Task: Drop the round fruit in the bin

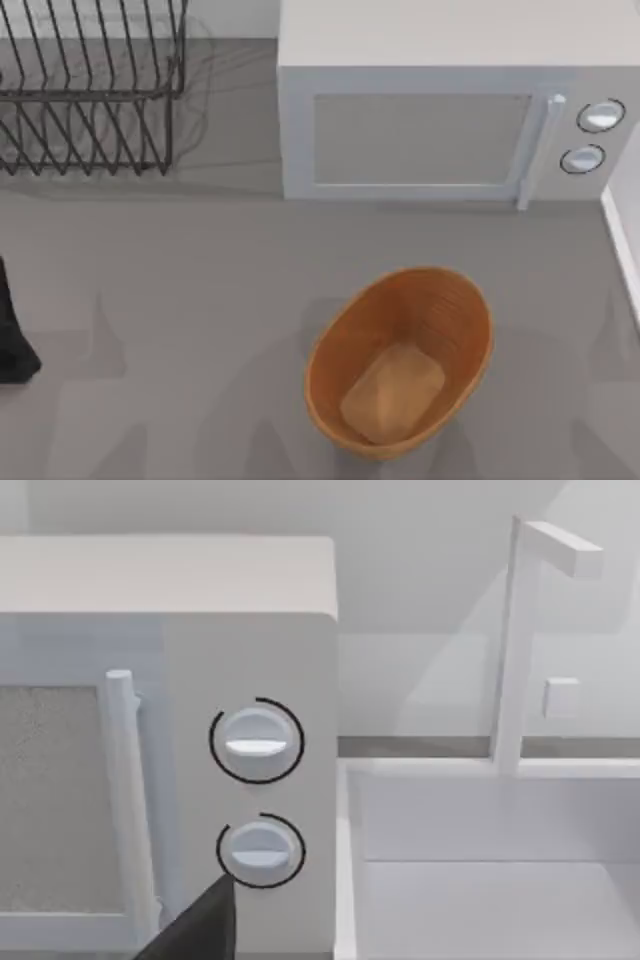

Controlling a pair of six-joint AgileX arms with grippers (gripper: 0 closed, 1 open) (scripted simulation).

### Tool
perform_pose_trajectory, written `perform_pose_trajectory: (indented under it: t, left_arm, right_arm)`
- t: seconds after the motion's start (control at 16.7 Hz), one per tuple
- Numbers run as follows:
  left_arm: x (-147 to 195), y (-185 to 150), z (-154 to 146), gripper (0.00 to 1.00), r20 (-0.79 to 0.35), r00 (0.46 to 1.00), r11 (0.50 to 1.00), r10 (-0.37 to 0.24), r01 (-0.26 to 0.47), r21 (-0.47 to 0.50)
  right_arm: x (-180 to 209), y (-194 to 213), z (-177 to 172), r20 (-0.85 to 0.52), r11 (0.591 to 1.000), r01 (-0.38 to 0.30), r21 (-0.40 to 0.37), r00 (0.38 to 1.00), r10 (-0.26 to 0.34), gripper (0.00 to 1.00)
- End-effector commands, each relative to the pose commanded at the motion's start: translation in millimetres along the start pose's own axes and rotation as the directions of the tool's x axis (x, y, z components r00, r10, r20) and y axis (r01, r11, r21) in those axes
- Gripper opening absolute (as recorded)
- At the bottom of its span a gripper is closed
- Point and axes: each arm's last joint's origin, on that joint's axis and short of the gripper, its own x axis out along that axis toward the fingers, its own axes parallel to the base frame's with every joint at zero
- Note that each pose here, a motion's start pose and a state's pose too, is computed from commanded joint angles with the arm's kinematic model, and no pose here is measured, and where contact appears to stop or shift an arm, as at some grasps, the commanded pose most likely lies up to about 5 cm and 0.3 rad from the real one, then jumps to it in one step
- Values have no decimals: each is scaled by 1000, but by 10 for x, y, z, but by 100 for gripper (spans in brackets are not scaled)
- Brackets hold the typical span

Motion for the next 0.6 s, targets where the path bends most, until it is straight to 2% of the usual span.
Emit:
perform_pose_trajectory:
  t: [0.18,0.3,0.48,0.6]
  left_arm:
    - [1,2,13,100,-10,1000,1000,2,-2,5]
    - [11,9,79,100,-59,998,1000,9,-7,29]
    - [75,28,237,100,-205,979,996,22,-3,92]
    - [177,46,348,100,-343,939,990,30,19,140]
  right_arm:
    - [0,0,0,0,1000,0,0,1000,0,100]
    - [0,0,0,0,1000,0,0,1000,0,100]
    - [0,0,0,0,1000,0,0,1000,0,100]
    - [0,0,0,0,1000,0,0,1000,0,100]
